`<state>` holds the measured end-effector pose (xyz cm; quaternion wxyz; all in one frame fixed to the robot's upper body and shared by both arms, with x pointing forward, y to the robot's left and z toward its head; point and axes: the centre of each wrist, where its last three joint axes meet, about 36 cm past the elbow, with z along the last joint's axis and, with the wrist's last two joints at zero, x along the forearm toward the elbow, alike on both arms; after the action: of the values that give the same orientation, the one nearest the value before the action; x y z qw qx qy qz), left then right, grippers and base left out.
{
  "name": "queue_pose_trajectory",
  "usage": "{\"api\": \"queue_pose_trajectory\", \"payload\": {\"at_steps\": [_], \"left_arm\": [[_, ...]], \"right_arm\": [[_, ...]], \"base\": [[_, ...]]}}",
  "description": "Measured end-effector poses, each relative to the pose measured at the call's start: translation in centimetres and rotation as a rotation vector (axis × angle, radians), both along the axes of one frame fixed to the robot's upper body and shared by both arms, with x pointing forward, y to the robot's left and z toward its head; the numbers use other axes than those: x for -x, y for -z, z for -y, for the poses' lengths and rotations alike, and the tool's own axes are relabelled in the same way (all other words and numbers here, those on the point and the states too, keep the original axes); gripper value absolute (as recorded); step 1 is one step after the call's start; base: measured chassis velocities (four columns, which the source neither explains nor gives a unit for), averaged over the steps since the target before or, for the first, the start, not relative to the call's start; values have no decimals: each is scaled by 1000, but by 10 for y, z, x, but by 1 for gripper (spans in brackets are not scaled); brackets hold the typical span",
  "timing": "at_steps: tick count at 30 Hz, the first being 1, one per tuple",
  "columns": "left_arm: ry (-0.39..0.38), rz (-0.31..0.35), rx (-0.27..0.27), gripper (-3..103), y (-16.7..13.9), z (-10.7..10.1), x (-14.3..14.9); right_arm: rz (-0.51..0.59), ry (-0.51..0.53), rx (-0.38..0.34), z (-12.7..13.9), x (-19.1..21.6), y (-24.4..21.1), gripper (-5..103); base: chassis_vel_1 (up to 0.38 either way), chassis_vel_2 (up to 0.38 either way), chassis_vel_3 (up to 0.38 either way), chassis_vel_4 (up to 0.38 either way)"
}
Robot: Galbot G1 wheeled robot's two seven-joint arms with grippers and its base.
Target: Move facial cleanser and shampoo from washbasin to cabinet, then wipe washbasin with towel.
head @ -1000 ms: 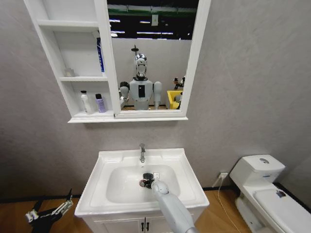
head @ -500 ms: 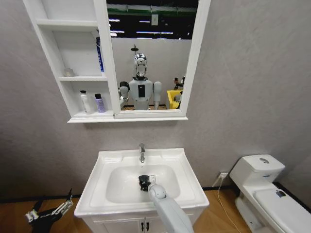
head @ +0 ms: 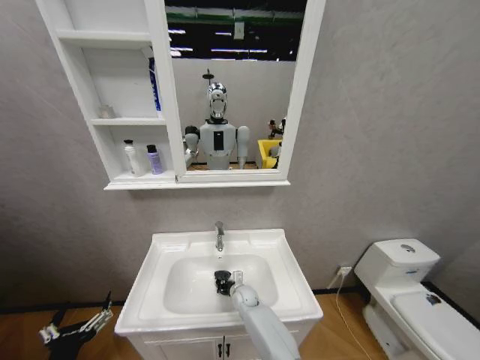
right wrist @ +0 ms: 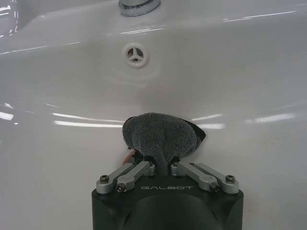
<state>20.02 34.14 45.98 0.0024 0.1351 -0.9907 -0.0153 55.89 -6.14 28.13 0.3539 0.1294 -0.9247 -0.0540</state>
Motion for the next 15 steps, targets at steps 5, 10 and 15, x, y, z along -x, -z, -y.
{"api": "queue_pose_trajectory", "payload": {"at_steps": [5,10,15], "left_arm": [[0,0,0,100,0,0,0],[0,0,0,100,0,0,0],[0,0,0,100,0,0,0]], "right_arm": [[5,24,-1,3,-2,-6,9],[9,24,17,6,-4,-5,9],[1,9,38,8,-2,5,9]], "base": [[0,0,0,0],[0,0,0,0],[0,0,0,0]]}}
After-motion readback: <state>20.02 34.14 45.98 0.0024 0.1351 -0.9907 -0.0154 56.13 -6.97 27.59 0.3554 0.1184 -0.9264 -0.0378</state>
